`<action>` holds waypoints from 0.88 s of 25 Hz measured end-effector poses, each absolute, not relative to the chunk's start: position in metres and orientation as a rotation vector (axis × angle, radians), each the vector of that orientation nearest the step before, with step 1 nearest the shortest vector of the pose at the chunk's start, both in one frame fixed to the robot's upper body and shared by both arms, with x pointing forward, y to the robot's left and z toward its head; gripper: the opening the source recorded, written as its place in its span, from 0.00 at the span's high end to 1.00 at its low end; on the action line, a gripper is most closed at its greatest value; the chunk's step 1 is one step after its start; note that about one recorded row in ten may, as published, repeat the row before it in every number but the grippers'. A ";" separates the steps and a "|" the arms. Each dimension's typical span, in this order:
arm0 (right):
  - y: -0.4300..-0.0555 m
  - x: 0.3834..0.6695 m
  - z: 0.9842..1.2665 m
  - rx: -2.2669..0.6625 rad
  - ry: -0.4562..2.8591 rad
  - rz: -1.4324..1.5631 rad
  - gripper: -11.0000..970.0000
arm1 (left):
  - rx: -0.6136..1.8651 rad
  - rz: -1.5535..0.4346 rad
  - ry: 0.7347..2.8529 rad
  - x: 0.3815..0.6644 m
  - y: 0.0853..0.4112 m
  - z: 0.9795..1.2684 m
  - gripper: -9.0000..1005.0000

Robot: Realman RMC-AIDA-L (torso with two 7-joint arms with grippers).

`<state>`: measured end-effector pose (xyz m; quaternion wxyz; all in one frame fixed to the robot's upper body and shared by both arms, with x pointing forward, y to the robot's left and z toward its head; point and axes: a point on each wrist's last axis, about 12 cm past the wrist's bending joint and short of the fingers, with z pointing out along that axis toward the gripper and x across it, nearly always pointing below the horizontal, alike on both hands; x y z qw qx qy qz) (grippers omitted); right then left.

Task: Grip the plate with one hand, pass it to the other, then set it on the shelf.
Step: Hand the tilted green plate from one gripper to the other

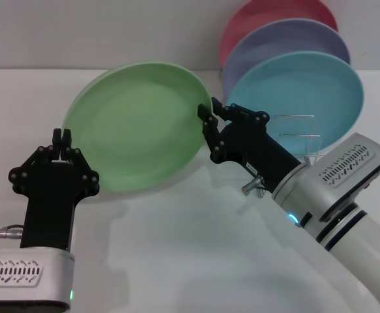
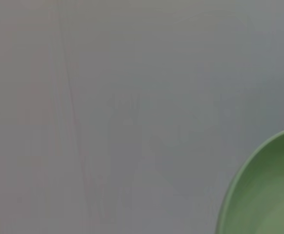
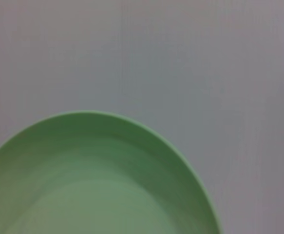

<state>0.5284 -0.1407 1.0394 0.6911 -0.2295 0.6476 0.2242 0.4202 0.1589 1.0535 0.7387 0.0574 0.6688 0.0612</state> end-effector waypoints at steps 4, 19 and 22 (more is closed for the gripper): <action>-0.140 0.528 1.040 -0.524 1.444 0.505 0.82 | 0.126 0.134 1.468 0.420 0.159 1.054 0.89; -0.142 0.530 1.040 -0.524 1.443 0.494 0.84 | 0.131 0.128 1.474 0.420 0.158 1.053 0.89; -0.142 0.530 1.040 -0.524 1.443 0.493 0.84 | 0.131 0.126 1.475 0.420 0.158 1.053 0.89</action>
